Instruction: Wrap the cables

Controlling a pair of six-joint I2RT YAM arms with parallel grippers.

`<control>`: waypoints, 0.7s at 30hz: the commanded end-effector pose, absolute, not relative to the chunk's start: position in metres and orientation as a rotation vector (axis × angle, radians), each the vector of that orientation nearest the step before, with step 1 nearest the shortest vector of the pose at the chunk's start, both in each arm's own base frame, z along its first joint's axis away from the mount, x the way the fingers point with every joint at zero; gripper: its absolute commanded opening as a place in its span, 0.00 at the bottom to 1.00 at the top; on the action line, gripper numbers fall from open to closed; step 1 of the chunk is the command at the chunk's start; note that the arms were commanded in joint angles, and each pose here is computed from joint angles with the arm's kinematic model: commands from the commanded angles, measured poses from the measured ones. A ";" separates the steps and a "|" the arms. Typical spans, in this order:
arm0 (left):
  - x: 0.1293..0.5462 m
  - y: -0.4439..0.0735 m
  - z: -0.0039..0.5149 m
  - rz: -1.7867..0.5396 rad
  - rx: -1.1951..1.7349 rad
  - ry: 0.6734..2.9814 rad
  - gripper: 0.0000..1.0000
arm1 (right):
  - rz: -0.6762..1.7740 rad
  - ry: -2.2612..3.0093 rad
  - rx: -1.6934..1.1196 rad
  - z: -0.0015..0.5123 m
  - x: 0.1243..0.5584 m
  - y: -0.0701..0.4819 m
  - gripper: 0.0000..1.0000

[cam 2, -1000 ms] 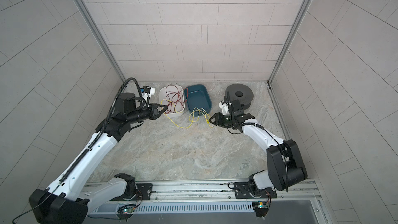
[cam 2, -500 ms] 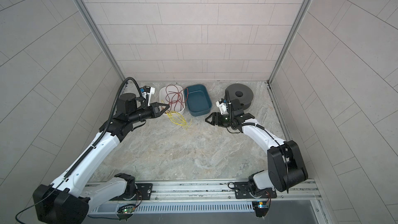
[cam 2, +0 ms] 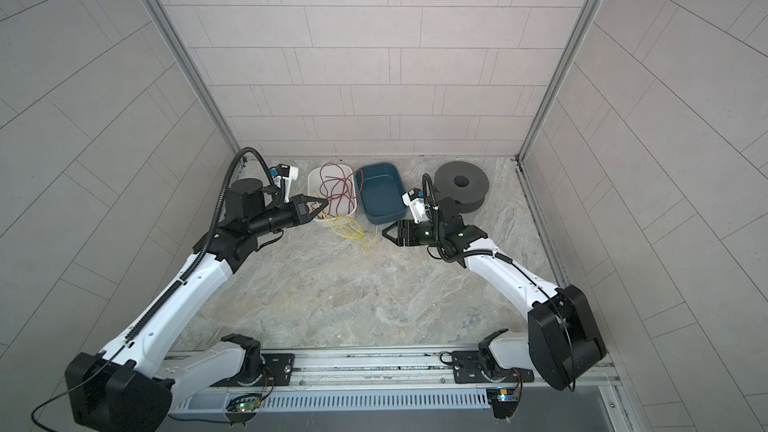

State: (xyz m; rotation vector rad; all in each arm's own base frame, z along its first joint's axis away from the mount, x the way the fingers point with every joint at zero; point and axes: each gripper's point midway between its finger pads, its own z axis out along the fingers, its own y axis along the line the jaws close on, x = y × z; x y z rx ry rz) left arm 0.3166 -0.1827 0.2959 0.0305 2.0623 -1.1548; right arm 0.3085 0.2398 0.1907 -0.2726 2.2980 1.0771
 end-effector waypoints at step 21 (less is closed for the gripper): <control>0.319 -0.185 0.317 -1.187 0.053 1.997 0.00 | 1.066 2.274 -0.218 0.169 0.338 0.272 0.55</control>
